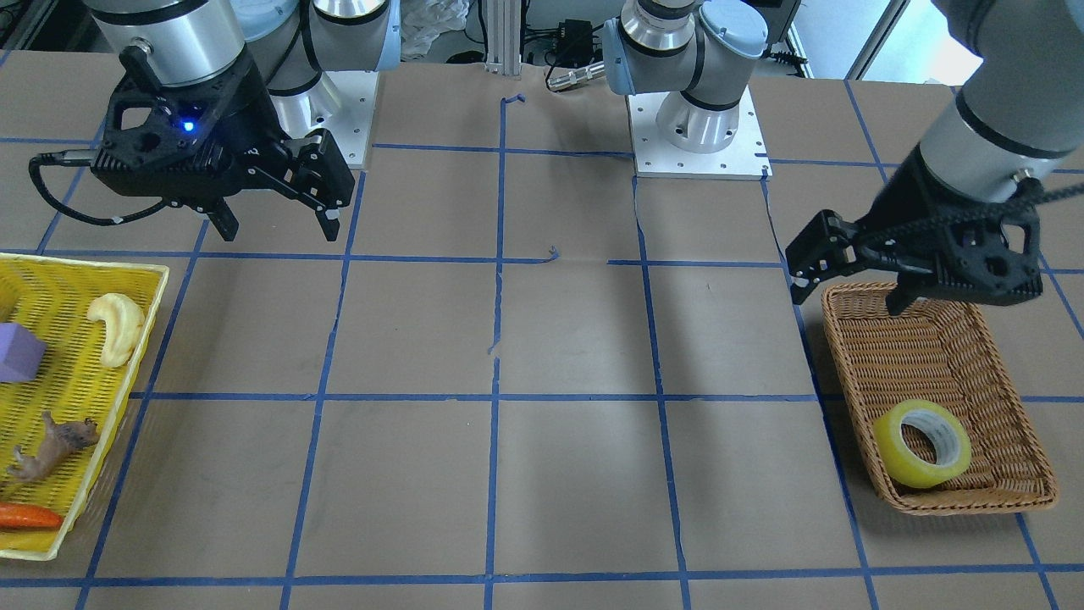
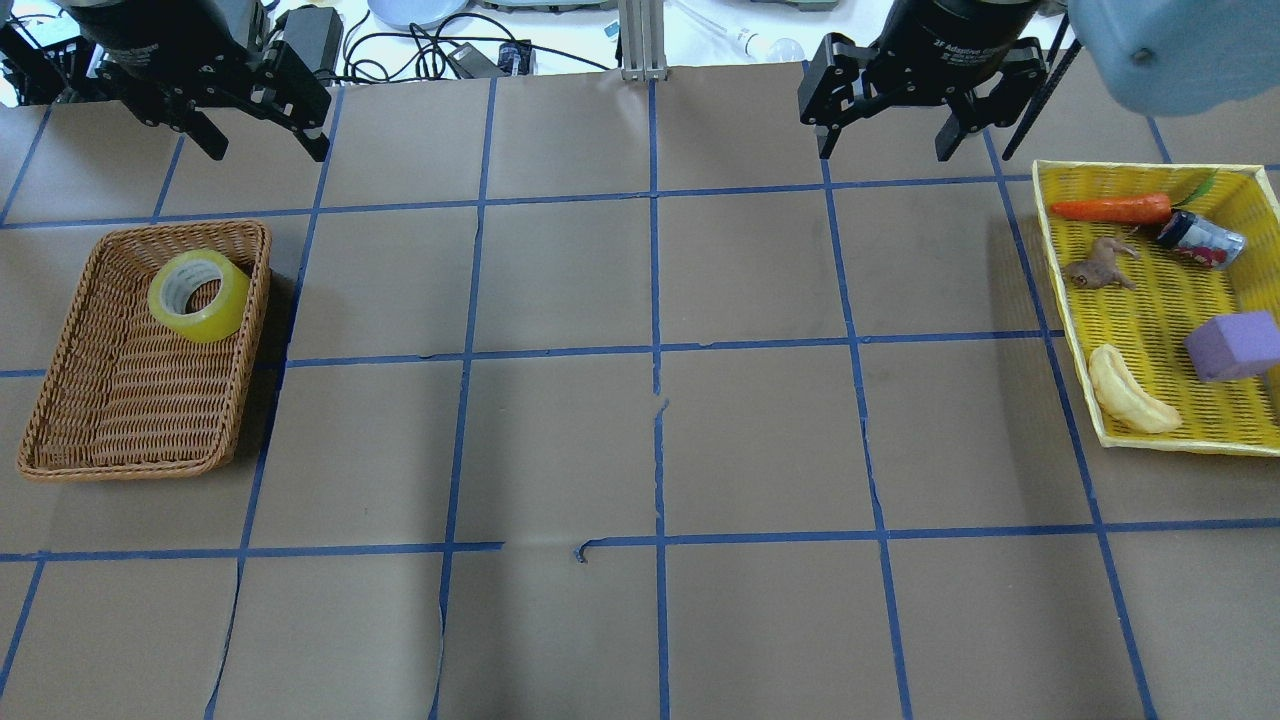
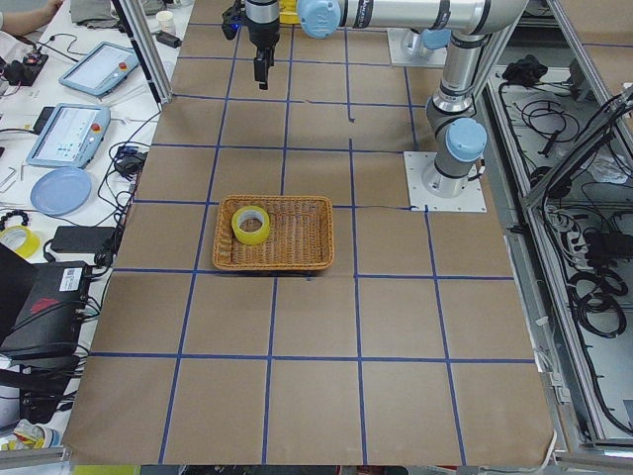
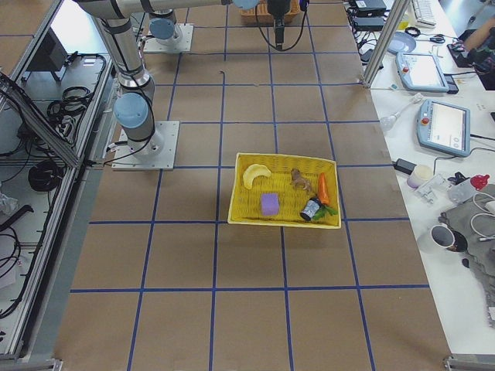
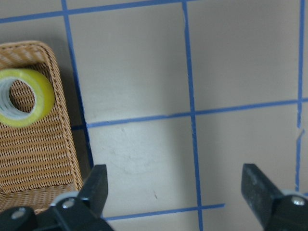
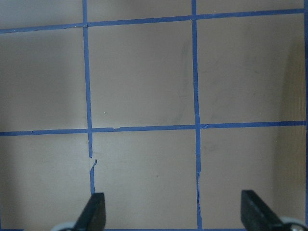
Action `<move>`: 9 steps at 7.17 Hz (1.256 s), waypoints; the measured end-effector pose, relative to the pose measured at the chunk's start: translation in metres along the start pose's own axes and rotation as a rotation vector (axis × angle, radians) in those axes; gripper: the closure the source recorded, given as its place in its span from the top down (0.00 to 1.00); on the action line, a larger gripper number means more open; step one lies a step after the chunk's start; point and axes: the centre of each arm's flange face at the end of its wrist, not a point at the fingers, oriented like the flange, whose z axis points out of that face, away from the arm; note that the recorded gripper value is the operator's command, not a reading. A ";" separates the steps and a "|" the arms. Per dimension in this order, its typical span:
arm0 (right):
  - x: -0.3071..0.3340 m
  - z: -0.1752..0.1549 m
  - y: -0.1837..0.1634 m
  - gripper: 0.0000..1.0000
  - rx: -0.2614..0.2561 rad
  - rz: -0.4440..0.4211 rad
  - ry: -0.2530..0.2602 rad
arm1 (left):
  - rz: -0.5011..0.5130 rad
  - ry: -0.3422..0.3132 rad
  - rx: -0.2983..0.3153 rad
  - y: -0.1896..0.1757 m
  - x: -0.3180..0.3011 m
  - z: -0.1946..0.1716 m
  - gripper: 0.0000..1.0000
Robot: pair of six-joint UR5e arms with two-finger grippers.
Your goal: Transfer tape with both arms
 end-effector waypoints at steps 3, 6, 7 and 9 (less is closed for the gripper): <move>0.001 0.000 0.000 1.00 -0.002 -0.004 0.004 | 0.011 0.001 -0.002 0.012 0.010 -0.001 1.00; 0.007 -0.003 0.002 1.00 0.002 -0.039 0.072 | 0.018 -0.005 0.000 0.013 0.010 -0.002 1.00; 0.008 -0.003 0.002 1.00 0.003 -0.040 0.080 | 0.016 -0.004 -0.001 0.011 0.010 0.000 1.00; 0.008 -0.004 0.001 1.00 0.007 -0.039 0.082 | 0.020 -0.010 -0.006 0.007 0.022 0.004 1.00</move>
